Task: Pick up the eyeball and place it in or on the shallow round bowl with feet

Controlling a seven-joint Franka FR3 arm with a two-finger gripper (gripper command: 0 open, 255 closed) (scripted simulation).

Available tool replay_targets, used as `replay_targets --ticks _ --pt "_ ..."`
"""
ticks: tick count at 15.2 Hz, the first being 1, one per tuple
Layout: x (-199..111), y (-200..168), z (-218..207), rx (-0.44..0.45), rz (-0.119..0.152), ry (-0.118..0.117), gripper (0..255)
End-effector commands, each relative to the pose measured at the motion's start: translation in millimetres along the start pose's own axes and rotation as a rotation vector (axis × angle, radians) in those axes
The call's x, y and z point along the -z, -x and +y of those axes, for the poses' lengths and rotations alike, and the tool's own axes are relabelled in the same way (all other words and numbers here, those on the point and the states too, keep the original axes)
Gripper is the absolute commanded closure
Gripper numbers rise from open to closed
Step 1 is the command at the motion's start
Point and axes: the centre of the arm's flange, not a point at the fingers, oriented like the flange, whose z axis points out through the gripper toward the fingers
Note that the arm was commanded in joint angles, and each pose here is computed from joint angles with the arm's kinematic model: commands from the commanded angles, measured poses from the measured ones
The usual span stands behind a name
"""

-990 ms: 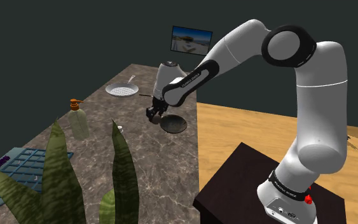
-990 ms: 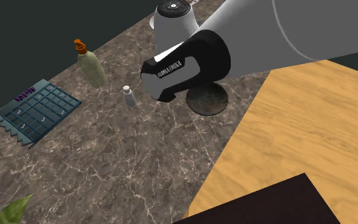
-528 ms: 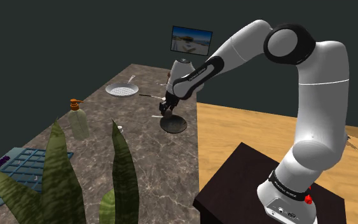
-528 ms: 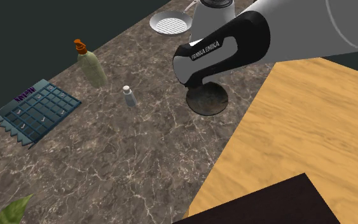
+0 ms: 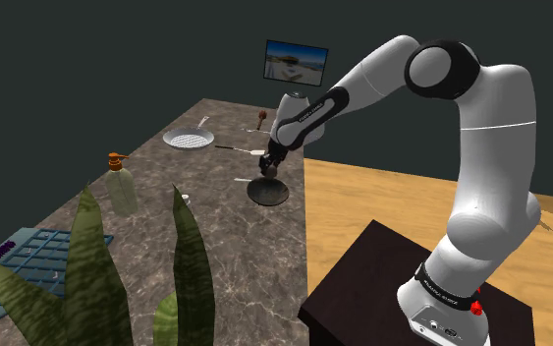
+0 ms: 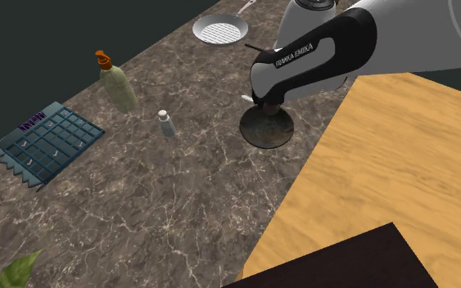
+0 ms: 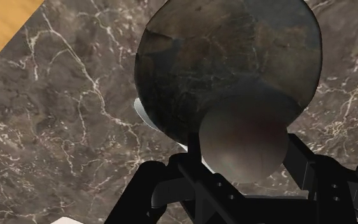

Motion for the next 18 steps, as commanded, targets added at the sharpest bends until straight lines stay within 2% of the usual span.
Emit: replay_targets --ticks 1,11,18 --pt "-9.4 1.8 0.6 0.001 0.0 0.0 255" --pt "-60.9 13.6 0.3 0.001 0.0 0.0 255" --pt "-60.9 13.6 0.3 0.001 0.0 0.0 255"
